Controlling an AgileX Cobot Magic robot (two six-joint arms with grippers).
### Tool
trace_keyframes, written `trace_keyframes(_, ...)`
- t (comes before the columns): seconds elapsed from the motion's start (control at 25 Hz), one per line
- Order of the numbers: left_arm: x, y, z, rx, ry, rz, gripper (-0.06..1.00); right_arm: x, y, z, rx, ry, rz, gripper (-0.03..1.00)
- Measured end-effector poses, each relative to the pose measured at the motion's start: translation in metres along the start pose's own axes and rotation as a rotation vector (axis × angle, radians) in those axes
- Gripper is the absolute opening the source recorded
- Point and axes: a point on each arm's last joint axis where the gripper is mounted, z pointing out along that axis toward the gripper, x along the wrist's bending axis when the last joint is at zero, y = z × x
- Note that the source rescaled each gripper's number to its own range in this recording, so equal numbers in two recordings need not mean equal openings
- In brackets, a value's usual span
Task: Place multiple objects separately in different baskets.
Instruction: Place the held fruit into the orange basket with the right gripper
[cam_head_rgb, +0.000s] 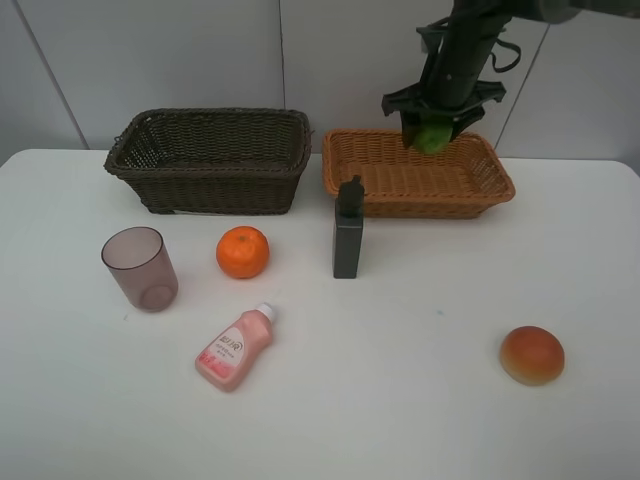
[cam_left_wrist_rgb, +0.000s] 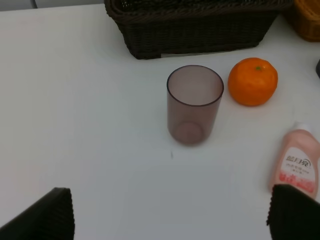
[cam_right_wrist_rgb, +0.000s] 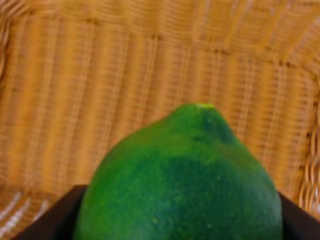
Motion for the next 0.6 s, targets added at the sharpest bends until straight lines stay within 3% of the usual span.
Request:
trace_keyframes(0.28,0.0,0.0,0.0,0.0,0.0,0.0,1.0,0.0,0.004,0.034,-0.051,0.01,0.025,0.46)
trace_keyframes(0.6,0.0,0.0,0.0,-0.001,0.0,0.0,1.0,0.004,-0.004,0.071,0.002,0.01,0.047,0.46)
